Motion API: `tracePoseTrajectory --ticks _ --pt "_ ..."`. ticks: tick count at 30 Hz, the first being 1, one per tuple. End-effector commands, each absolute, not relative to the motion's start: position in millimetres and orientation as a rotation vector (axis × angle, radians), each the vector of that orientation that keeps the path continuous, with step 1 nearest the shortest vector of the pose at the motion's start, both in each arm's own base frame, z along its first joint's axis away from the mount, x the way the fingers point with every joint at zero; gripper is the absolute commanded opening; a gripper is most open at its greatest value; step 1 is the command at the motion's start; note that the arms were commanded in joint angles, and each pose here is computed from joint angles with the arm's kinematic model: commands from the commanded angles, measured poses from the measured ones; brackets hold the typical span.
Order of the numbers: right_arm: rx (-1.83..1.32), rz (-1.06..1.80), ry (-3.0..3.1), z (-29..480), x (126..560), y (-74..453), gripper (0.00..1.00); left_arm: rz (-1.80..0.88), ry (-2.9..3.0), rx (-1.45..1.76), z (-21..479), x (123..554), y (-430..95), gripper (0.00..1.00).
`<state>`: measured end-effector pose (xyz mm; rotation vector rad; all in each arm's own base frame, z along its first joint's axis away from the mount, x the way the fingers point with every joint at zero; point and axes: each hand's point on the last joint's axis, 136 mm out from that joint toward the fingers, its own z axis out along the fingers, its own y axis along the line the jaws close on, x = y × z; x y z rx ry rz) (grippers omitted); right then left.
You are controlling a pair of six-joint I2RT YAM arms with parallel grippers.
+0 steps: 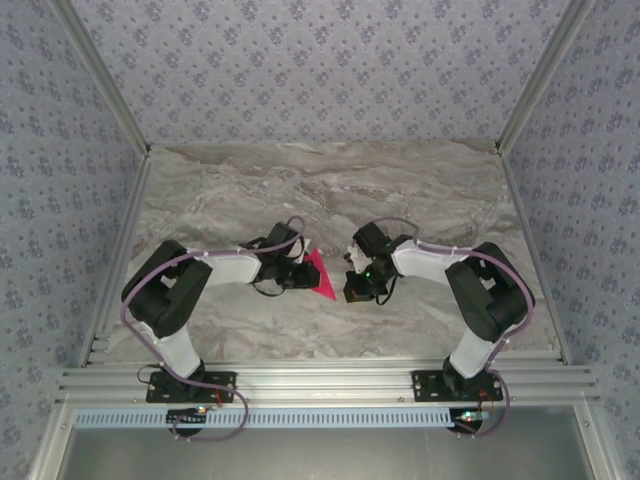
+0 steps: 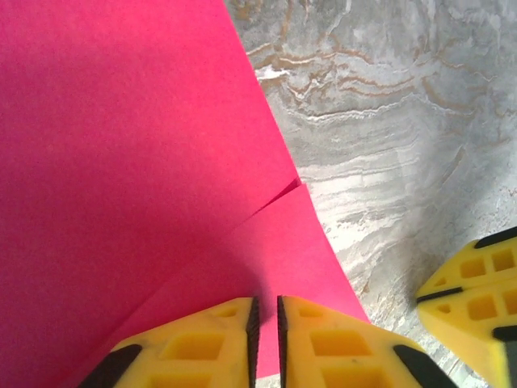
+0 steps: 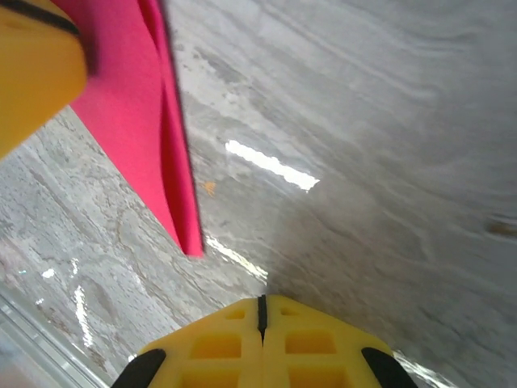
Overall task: Fold a paper plane with a square sheet of paper (fold left side to right side)
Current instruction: Third fold the triangle at the center of the table, then fourth fold the wing at the center of the table.
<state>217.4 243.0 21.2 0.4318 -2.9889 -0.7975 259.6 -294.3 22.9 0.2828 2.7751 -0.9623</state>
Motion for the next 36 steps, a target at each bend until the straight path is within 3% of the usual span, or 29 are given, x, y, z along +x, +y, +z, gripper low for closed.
tracePoseTrajectory --ticks 1,6,10,17,26,36 --pt "0.507 -0.783 -3.057 36 226 238 0.11 -0.983 2.708 0.269 53 269 -289 0.19" --pt "0.631 -0.904 -3.128 52 250 254 0.24 -1.046 2.599 0.188 95 278 -272 0.35" --pt "0.755 -0.996 -3.175 65 266 269 0.32 -1.016 2.633 0.036 87 274 -241 0.48" --pt "0.92 -1.051 -3.224 78 274 284 0.41 -1.125 2.644 -0.113 66 263 -239 0.57" --pt "1.203 -0.97 -3.29 85 253 295 0.49 -1.195 2.625 -0.116 62 277 -253 0.55" --pt "1.475 -0.835 -3.272 66 230 318 0.56 -1.276 2.607 -0.149 69 288 -266 0.38"
